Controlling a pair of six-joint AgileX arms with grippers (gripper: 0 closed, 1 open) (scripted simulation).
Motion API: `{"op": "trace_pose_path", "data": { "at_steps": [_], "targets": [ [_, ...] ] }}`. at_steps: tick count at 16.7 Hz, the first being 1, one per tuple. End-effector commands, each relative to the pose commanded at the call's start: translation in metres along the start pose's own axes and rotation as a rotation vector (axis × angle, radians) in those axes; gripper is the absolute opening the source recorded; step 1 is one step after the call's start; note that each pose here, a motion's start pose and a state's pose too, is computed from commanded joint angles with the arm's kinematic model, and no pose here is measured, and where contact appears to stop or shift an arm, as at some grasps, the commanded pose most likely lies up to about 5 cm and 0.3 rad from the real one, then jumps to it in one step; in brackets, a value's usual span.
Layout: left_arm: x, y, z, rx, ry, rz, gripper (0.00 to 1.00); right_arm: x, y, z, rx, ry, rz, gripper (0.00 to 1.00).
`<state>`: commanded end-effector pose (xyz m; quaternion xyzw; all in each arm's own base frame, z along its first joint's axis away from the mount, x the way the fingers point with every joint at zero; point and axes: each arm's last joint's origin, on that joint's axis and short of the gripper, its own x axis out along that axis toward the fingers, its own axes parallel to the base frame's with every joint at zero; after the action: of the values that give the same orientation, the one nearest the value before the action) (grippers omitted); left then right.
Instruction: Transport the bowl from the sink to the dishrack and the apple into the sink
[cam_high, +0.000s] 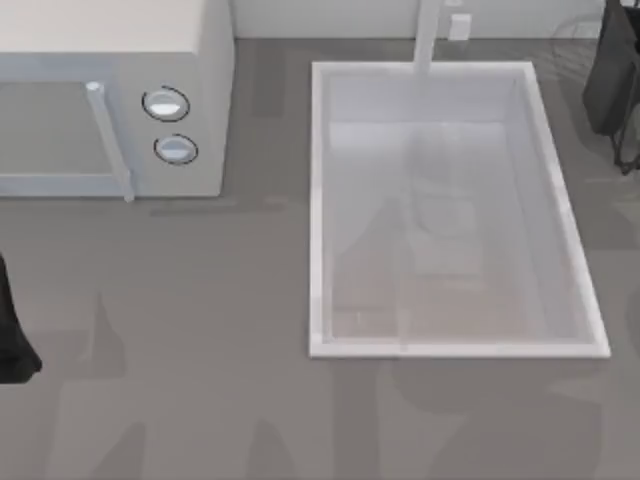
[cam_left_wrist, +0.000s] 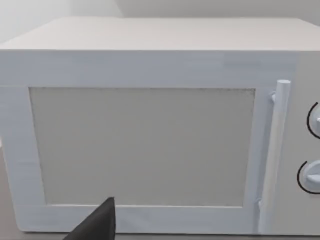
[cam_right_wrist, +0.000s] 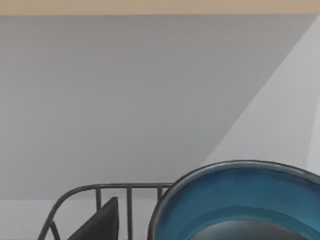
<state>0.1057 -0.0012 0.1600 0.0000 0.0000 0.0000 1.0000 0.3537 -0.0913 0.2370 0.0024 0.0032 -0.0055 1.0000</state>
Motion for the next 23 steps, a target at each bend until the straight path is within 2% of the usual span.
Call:
{"op": "trace_pose_path", "data": {
  "at_steps": [3, 7, 10, 13, 16, 19, 23],
  "targets": [
    [0.000, 0.000, 0.000, 0.000, 0.000, 0.000, 1.00, -0.038, 0.020, 0.019, 0.000, 0.002, -0.003, 1.00],
    [0.000, 0.000, 0.000, 0.000, 0.000, 0.000, 1.00, -0.112, 0.049, 0.032, -0.009, -0.009, -0.005, 1.00],
    [0.000, 0.000, 0.000, 0.000, 0.000, 0.000, 1.00, -0.169, 0.067, 0.020, -0.016, -0.017, -0.004, 1.00],
    [0.000, 0.000, 0.000, 0.000, 0.000, 0.000, 1.00, -0.214, 0.078, -0.007, -0.019, -0.028, 0.000, 1.00],
    [0.000, 0.000, 0.000, 0.000, 0.000, 0.000, 1.00, -0.238, 0.083, -0.040, -0.015, -0.032, 0.005, 1.00],
    [0.000, 0.000, 0.000, 0.000, 0.000, 0.000, 1.00, -0.247, 0.086, -0.067, -0.008, -0.017, 0.009, 1.00],
    [0.000, 0.000, 0.000, 0.000, 0.000, 0.000, 1.00, -0.248, 0.087, -0.079, -0.005, -0.006, 0.011, 1.00]
  ]
}}
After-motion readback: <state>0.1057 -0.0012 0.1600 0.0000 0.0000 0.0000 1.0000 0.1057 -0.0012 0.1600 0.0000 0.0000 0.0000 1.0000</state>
